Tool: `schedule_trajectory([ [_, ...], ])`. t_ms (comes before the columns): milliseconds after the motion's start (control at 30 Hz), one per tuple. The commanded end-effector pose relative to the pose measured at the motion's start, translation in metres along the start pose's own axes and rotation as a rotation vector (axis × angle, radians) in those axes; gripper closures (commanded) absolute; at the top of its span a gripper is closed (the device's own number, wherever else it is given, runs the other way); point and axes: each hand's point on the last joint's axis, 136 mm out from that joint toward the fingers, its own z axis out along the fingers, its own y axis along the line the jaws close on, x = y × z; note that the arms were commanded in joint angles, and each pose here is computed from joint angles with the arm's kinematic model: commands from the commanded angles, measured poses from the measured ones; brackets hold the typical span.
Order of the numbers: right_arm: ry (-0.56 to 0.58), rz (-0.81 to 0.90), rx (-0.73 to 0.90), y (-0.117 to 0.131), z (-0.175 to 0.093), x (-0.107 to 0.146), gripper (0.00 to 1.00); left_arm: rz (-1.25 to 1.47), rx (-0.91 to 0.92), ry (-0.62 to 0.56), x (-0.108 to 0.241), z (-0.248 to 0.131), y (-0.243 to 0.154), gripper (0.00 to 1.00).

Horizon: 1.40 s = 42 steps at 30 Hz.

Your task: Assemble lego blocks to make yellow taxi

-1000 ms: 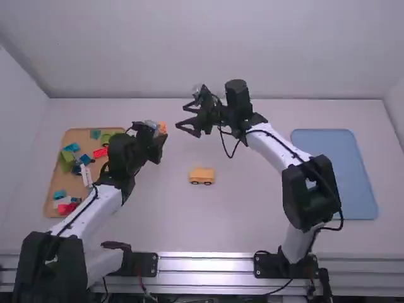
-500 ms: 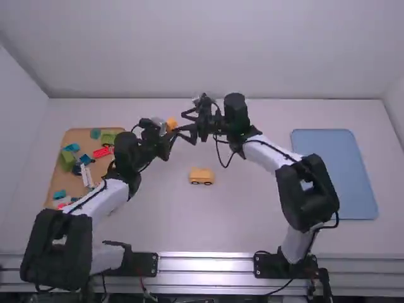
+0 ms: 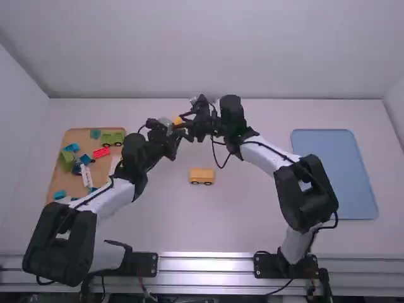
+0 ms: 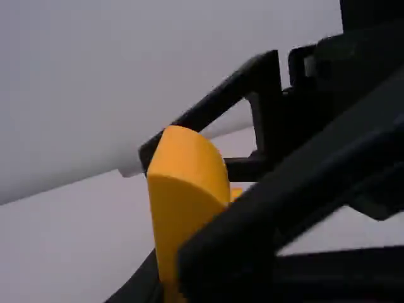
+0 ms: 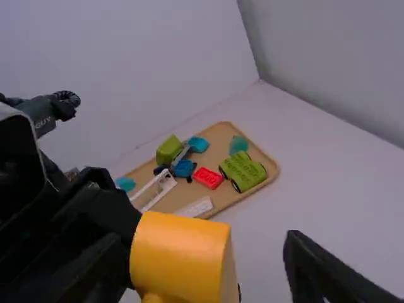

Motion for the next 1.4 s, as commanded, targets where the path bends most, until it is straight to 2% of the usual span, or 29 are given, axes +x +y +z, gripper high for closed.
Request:
schedule_trajectory([
  [0,0.007,0.01,-0.003,-0.001,0.002,0.005,0.38,-0.004,-0.006,-0.007,-0.003,0.0,0.001,0.98],
  [100,0.01,0.009,-0.008,0.001,0.004,0.006,0.41,-0.004,-0.007,-0.007,-0.003,0.0,0.002,0.98],
  [233,0.012,0.008,-0.011,0.003,0.005,0.006,0.51,-0.004,0.0,-0.005,-0.003,0.001,-0.001,0.98],
  [300,0.015,0.001,-0.019,0.006,0.007,0.007,0.59,-0.003,0.002,-0.006,-0.003,0.001,-0.001,0.95],
  [367,0.014,0.005,-0.016,0.005,0.007,0.007,0.61,-0.002,0.001,-0.009,-0.004,0.001,-0.001,0.89],
  [433,0.012,0.001,-0.008,0.004,0.007,0.007,0.68,-0.003,-0.002,-0.009,-0.004,0.001,0.0,0.7],
  [467,0.012,0.001,-0.005,0.003,0.007,0.007,0.68,-0.002,-0.001,-0.009,-0.004,0.001,0.0,0.68],
  [500,0.009,0.001,0.012,0.001,0.007,0.006,0.72,-0.003,0.004,-0.006,-0.003,0.001,-0.002,0.46],
  [533,0.003,-0.001,0.031,-0.002,0.007,0.005,0.74,-0.004,0.004,-0.004,-0.002,0.001,-0.002,0.32],
  [567,-0.005,-0.005,0.06,-0.008,0.007,0.003,0.76,-0.006,0.009,0.001,-0.001,0.001,-0.003,0.09],
  [600,-0.014,-0.008,0.09,-0.013,0.005,0.001,0.78,-0.009,0.011,0.008,0.001,0.001,-0.003,0.01],
  [733,-0.056,-0.025,0.225,-0.041,-0.007,-0.011,0.83,-0.018,0.005,0.064,0.015,0.001,-0.002,0.01],
  [767,-0.048,-0.046,0.285,-0.05,-0.014,-0.013,0.84,0.021,0.003,0.117,0.028,-0.001,-0.001,0.01],
  [900,0.072,-0.058,0.496,-0.065,-0.038,-0.013,0.82,0.152,0.011,0.274,0.067,-0.01,0.004,0.01],
  [1000,0.164,-0.101,0.549,-0.067,-0.047,-0.012,0.82,0.189,-0.02,0.296,0.071,-0.011,0.009,0.01],
  [1133,0.373,-0.156,0.509,-0.045,-0.053,0.006,0.85,0.063,-0.382,0.229,0.04,-0.031,0.063,0.01],
  [1233,0.551,-0.161,0.464,-0.032,-0.068,0.029,0.84,0.075,-0.518,0.155,0.006,-0.055,0.073,0.01],
  [1267,0.577,-0.16,0.453,-0.029,-0.069,0.033,0.84,0.083,-0.534,0.143,-0.001,-0.061,0.074,0.01],
  [1367,0.686,-0.182,0.386,-0.016,-0.061,0.058,0.84,0.093,-0.57,0.063,-0.038,-0.096,0.065,0.01],
])
